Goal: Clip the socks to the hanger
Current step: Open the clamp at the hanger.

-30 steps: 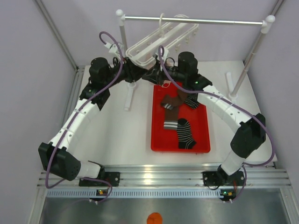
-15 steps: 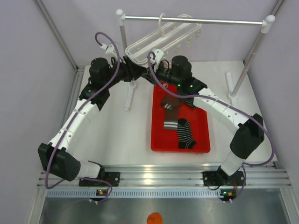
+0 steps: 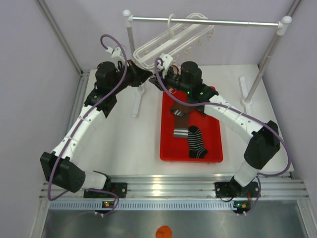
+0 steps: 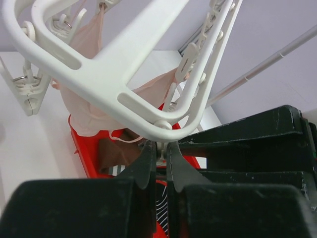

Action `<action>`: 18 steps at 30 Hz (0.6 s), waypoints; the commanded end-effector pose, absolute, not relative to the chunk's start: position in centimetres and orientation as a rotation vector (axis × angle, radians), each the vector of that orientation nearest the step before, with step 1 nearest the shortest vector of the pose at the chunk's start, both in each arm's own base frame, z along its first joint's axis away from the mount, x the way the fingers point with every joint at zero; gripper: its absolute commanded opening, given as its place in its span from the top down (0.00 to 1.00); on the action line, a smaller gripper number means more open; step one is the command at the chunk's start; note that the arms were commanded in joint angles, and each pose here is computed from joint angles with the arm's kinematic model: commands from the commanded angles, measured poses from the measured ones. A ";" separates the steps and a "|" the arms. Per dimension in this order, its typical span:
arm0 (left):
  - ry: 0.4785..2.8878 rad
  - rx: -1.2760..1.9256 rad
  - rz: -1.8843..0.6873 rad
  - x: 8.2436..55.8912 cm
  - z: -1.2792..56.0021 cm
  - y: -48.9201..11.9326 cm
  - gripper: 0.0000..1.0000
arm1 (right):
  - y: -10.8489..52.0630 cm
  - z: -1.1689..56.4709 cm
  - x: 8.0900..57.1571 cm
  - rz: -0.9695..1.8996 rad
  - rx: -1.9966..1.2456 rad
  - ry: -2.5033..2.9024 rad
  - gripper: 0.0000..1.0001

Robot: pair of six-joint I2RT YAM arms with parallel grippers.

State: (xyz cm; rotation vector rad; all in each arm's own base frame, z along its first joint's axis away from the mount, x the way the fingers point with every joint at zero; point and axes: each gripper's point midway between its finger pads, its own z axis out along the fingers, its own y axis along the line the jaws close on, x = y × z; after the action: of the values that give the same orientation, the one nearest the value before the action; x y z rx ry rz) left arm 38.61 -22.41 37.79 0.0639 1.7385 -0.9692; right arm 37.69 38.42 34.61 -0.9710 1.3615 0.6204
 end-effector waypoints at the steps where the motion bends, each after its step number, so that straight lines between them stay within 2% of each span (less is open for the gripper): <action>1: 1.654 0.046 -0.964 38.7 40.3 -21.8 1.00 | 38.6 37.5 35.2 0.668 -1.001 1.272 0.70; 2: 1.649 0.053 -0.966 38.7 40.4 -21.8 1.00 | 38.2 37.5 35.4 0.664 -0.993 1.282 0.65; 3: 1.650 0.062 -0.962 38.6 40.3 -21.8 1.00 | 37.9 37.3 35.4 0.667 -0.988 1.295 0.53; 5: 1.652 0.074 -0.957 38.5 40.1 -21.8 1.00 | 36.8 36.7 35.8 0.676 -0.989 1.328 0.38; 6: 1.649 0.083 -0.952 38.5 40.1 -21.8 1.00 | 36.2 36.6 35.8 0.690 -0.982 1.342 0.36; 12: 1.654 0.113 -0.965 38.2 39.6 -22.0 1.00 | 31.5 35.0 36.3 0.751 -0.965 1.459 0.23; 18: 1.660 0.121 -0.980 38.1 39.5 -22.3 1.00 | 28.2 30.8 34.5 0.796 -1.040 1.606 0.25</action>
State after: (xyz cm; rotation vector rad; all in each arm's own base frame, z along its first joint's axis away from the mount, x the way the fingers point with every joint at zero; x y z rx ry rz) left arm 38.99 -22.03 37.85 0.0677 1.7201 -0.9534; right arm 38.28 28.69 31.71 -0.9480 1.5721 0.7033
